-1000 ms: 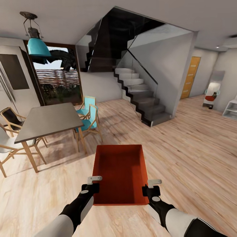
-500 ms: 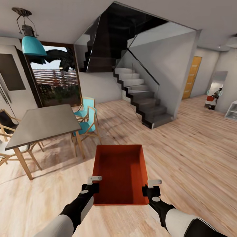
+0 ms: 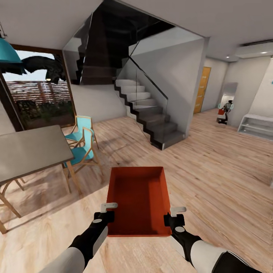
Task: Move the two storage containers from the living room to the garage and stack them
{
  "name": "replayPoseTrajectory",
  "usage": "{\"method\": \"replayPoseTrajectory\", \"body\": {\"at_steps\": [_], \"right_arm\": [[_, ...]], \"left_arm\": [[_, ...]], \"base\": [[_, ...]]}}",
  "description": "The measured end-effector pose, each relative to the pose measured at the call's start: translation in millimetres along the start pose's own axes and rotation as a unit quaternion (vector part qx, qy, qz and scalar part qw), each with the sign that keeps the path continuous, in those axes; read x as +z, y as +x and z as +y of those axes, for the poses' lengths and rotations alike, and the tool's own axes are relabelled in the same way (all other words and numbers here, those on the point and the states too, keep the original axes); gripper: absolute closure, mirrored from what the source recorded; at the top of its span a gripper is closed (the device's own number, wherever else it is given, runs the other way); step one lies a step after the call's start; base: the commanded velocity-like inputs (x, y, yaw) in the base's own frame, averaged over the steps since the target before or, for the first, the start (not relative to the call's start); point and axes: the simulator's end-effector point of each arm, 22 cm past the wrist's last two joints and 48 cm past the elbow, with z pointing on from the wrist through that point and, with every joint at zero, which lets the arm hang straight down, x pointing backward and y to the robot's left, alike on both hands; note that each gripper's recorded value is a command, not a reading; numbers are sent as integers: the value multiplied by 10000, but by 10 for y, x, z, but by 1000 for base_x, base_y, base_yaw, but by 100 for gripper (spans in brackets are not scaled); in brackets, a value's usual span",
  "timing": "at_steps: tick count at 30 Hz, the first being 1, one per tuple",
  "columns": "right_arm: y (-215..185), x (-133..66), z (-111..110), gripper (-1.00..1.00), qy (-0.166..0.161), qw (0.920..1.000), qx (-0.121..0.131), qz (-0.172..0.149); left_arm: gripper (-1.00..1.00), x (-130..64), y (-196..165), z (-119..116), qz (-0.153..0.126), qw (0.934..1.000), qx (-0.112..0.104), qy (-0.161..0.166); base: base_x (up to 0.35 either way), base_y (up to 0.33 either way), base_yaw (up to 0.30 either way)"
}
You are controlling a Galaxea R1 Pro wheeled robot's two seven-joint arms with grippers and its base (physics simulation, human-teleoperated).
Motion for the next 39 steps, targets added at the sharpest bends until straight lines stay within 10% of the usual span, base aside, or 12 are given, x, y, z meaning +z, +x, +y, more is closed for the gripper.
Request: {"method": "replayPoseTrajectory", "body": {"at_steps": [39], "right_arm": [[-113,-38,-16,100,10,9999,15,-102]], "left_arm": [[100,-53,-107,-3,-102,9999,-5,4]], "base": [[312,0,-278]]}}
